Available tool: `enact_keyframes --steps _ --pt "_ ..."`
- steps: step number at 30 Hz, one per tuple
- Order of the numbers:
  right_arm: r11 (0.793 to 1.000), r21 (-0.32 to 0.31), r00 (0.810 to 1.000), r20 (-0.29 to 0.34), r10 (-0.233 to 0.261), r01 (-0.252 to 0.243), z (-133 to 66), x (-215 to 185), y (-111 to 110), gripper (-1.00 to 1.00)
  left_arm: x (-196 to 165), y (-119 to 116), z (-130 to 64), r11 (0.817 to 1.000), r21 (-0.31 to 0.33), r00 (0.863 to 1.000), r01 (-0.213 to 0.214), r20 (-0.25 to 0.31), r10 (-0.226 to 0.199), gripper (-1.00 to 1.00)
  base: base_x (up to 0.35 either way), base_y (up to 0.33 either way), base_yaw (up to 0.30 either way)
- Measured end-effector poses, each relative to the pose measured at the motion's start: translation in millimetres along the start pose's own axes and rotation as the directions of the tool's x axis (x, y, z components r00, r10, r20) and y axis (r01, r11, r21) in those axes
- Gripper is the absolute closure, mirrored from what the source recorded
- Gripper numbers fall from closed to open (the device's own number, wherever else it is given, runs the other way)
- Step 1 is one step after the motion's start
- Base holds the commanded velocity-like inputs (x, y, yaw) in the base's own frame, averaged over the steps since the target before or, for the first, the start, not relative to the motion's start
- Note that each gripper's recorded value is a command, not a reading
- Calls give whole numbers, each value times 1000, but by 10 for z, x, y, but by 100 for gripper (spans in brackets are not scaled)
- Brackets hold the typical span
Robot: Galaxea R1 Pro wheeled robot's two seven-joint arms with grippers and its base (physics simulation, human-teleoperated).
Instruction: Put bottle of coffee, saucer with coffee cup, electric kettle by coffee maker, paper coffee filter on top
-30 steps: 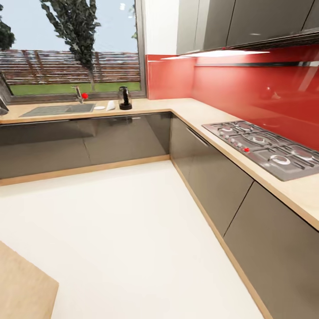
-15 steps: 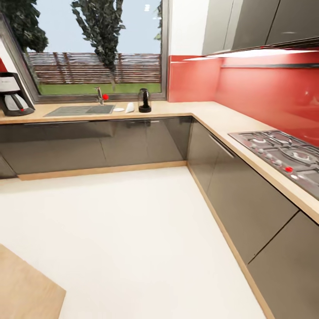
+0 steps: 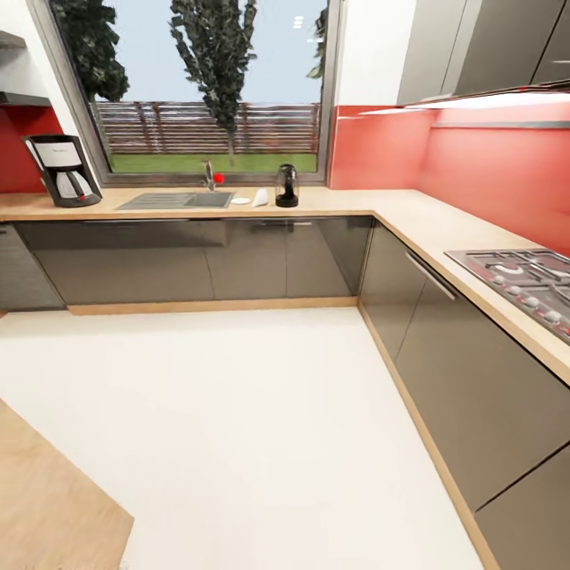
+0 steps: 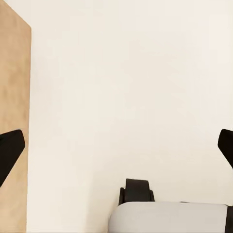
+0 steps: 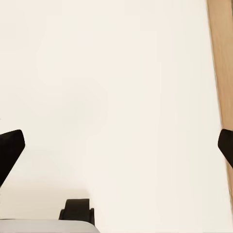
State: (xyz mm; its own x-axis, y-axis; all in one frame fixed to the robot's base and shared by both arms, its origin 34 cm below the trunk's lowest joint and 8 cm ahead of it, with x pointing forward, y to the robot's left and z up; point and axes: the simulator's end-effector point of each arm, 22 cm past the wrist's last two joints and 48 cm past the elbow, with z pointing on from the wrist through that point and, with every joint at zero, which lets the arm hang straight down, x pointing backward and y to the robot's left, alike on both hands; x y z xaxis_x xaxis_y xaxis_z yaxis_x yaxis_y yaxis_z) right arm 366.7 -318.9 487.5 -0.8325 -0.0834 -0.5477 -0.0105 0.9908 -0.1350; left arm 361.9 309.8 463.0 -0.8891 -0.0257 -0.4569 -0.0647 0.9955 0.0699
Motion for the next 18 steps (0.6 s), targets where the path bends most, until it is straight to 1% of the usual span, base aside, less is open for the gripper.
enact_keyframes --steps 3,6,8,18 --pt "1000 0 1000 4 0 0 0 -14 -1 -100 -15 -2 -1 1000 1 1000 0 4 0 -100 1 0 185" --pt "1000 1 1000 7 1 -1 0 -28 -3 -100 -29 -2 -3 1000 1 1000 0 7 0 -100 0 0 103" --pt "1000 1 1000 8 1 -1 -1 -32 -3 -100 -33 -3 -3 1000 1 1000 0 8 0 -100 0 0 30" --pt "1000 0 1000 7 2 -2 -136 -124 -21 -100 -115 13 -148 1000 0 1000 4 8 -4 -100 0 0 4"
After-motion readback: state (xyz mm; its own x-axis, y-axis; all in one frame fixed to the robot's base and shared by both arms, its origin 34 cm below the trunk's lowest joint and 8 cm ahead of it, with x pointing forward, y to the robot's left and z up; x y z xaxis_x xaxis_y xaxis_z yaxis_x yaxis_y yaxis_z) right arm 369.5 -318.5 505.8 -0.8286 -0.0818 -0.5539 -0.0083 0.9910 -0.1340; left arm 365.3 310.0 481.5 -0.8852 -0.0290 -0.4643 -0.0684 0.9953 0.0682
